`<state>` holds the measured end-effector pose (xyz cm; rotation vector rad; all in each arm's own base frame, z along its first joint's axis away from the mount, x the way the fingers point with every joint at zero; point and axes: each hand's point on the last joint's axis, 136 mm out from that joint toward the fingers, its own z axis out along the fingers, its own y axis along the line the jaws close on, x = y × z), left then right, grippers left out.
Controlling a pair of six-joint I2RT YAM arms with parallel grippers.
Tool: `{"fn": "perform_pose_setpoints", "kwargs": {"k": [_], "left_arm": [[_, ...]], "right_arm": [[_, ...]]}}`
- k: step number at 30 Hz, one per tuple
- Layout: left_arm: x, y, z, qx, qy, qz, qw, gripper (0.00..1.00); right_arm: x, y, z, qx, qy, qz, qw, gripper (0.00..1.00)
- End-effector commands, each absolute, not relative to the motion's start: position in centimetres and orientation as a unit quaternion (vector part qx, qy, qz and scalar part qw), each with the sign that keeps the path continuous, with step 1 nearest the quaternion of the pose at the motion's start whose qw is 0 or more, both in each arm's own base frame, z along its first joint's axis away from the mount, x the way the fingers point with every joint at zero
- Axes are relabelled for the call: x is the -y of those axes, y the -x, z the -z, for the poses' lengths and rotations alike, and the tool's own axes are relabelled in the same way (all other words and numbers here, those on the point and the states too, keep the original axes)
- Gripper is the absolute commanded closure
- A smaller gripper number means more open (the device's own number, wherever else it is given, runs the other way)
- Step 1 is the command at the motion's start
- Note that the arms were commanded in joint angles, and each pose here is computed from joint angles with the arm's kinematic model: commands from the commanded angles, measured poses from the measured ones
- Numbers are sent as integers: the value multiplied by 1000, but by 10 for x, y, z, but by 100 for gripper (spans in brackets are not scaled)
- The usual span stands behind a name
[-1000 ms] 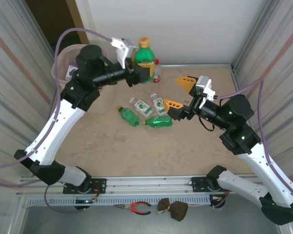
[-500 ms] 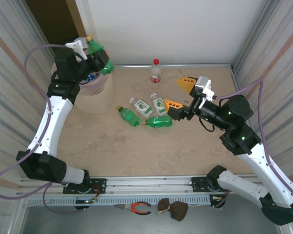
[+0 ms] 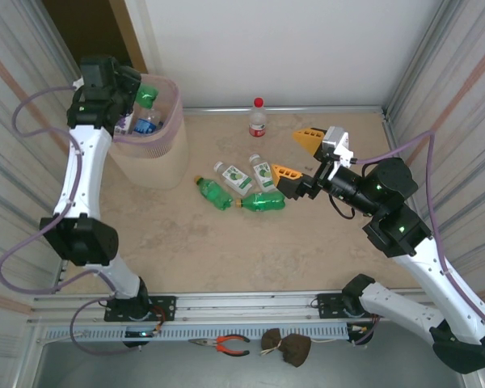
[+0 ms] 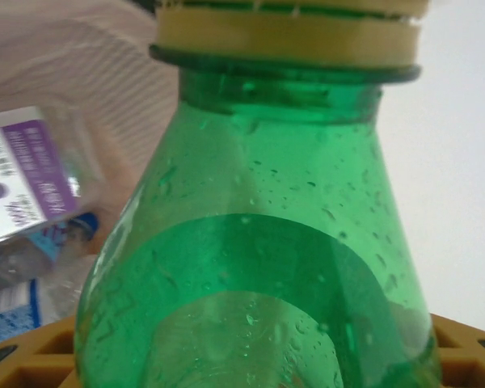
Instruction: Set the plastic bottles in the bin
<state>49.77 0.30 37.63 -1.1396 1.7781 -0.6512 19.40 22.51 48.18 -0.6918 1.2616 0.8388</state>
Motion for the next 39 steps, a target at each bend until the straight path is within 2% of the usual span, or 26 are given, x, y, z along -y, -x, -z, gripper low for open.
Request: {"fn": "perform_pose_setpoints", "kwargs": {"k": [1,9,17,20,26,30,35,39], "left_arm": [[-9,-501,-350,-696,538,264,396,70],[11,-552,-320,-684,552,326,348,66],[12,-574,-297,-668,569,345,333,62],[10,-578,-293,-663,578,348,325,54],[10,-570,-298,-660,583,353,316,30],[7,-559,-310,-657,586,347,324,19],[5,-546,-331,-650,580,356,340,13],[6,-541,-345,-648,569,367,349,14]], "right_arm": [[-221,-193,-481,-560,306,-360,680,12],[-220,-195,-477,-566,303,-356,679,13],[-219,-198,-478,-567,301,-348,683,13],[-220,-198,-480,-566,303,-347,684,13],[-222,-199,-481,-565,305,-348,684,13],[-221,-197,-483,-562,307,-350,684,13],[-219,-195,-484,-561,304,-351,685,13],[-218,-194,-484,-561,303,-352,686,13]]}}
